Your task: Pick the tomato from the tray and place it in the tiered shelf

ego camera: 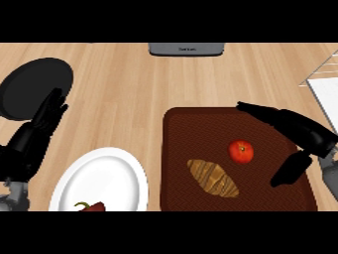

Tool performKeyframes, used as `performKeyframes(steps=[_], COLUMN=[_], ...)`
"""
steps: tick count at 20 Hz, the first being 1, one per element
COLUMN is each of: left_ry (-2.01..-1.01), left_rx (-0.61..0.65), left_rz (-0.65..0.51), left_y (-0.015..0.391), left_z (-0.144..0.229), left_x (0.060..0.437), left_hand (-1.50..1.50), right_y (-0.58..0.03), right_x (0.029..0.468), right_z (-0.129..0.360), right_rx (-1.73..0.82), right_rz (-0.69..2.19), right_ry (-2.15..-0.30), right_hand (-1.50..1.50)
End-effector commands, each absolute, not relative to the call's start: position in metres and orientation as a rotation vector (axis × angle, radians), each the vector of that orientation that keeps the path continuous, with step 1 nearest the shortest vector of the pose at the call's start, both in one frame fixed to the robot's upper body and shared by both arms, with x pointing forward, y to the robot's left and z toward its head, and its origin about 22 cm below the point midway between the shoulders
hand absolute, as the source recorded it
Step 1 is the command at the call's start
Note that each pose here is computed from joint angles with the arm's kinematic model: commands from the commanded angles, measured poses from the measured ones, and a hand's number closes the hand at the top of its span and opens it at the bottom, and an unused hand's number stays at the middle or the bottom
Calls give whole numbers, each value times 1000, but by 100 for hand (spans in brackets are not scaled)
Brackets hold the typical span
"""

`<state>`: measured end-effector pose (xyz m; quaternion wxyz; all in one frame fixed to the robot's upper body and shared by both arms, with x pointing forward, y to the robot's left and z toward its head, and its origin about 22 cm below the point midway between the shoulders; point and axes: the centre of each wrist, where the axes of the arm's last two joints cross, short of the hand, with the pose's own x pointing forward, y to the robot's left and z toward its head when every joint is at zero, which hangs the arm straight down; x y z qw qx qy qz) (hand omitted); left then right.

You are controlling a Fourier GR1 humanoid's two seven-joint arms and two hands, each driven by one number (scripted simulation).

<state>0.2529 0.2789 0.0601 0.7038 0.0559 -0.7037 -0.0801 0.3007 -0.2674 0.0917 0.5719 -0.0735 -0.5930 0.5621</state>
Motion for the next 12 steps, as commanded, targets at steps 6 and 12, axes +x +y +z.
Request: performKeyframes(steps=[6, 12], left_ry=[-1574, -1565], left_rx=[136, 138], left_rz=[-168, -175], left_y=[290, 285], left_z=[63, 55], left_x=[241, 256], left_hand=[0, 0], right_y=[-242, -226], right_x=[299, 291], right_z=[80, 81], right_rx=[-198, -229], right_rz=[1443, 1517], right_ry=[-1217, -1130], right_hand=[-150, -150])
